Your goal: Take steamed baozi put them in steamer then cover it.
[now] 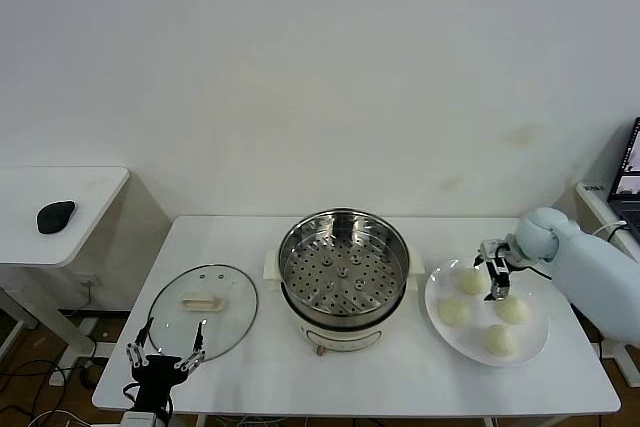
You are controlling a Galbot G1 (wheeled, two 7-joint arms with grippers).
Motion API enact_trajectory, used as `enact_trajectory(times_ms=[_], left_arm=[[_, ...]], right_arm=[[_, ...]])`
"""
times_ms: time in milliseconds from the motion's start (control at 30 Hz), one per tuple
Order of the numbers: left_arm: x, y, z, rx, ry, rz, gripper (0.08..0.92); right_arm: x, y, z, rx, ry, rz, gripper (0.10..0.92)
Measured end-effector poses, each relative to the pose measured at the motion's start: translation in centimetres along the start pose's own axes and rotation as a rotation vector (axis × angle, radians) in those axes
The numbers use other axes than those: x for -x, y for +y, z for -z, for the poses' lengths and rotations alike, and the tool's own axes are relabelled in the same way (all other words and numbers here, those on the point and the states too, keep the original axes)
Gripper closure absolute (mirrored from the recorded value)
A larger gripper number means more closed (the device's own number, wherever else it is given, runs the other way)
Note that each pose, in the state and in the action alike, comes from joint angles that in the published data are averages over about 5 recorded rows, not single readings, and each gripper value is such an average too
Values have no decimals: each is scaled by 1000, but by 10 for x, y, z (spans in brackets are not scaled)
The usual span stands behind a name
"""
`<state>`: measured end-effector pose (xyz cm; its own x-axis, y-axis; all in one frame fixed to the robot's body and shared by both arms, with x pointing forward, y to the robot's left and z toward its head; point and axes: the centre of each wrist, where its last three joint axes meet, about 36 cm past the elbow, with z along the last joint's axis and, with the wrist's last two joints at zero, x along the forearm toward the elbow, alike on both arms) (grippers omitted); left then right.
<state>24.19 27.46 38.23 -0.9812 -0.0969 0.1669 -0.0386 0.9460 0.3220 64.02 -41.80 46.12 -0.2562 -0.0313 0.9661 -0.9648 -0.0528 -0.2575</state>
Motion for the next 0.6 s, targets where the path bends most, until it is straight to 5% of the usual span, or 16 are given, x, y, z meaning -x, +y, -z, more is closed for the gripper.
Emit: enact_trajectory(times_ms=[600], left_arm=[[1,-1,2,4,-12,0,177]], right_arm=[[18,-9,11,2,22,13,343]])
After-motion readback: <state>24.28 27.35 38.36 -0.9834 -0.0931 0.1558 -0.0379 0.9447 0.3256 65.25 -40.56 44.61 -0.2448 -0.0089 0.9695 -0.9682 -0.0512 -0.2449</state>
